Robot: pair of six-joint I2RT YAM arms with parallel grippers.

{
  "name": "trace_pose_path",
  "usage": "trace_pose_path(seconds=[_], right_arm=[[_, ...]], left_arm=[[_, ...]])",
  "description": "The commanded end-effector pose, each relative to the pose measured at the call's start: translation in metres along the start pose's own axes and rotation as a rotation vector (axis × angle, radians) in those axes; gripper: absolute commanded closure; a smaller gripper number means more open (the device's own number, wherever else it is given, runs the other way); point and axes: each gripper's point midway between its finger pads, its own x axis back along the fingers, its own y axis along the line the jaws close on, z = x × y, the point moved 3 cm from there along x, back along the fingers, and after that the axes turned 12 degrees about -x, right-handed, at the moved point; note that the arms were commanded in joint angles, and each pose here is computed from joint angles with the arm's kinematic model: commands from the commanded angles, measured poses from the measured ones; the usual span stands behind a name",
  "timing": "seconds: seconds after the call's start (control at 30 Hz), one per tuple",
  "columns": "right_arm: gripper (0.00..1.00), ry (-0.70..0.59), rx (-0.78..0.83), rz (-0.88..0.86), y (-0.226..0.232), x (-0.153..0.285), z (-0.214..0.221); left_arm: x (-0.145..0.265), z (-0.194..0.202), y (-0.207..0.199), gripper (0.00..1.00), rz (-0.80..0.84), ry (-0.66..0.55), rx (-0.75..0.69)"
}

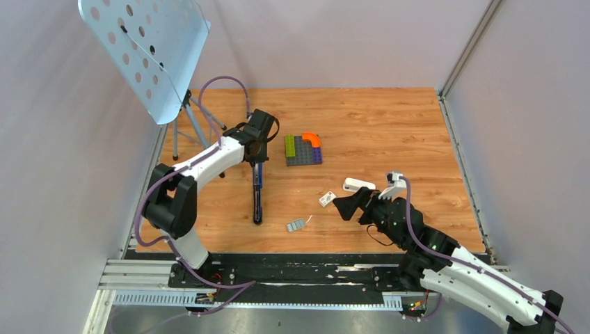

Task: Load the staples into the stapler

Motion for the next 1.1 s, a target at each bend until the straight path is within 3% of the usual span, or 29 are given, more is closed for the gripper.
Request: trace_pose_path(seconds=[0.0, 0.5, 1.07], right_arm=[[0.00, 0.028, 0.048, 0.021, -0.001, 0.003, -0.001], [0.00, 0.005, 0.136, 0.082, -0.003, 0.003, -0.013], [0.00, -0.014, 0.149, 0.097, -0.003, 0.003, -0.018]], left_arm=[[-0.024, -0.016, 0.005, 0.83, -0.034, -0.010, 0.029], [-0.061, -0.037, 0.016, 0.83, -0.034, -0.011, 0.044], [-0.068, -0.035, 0.018, 0.83, -0.004, 0.005, 0.043]])
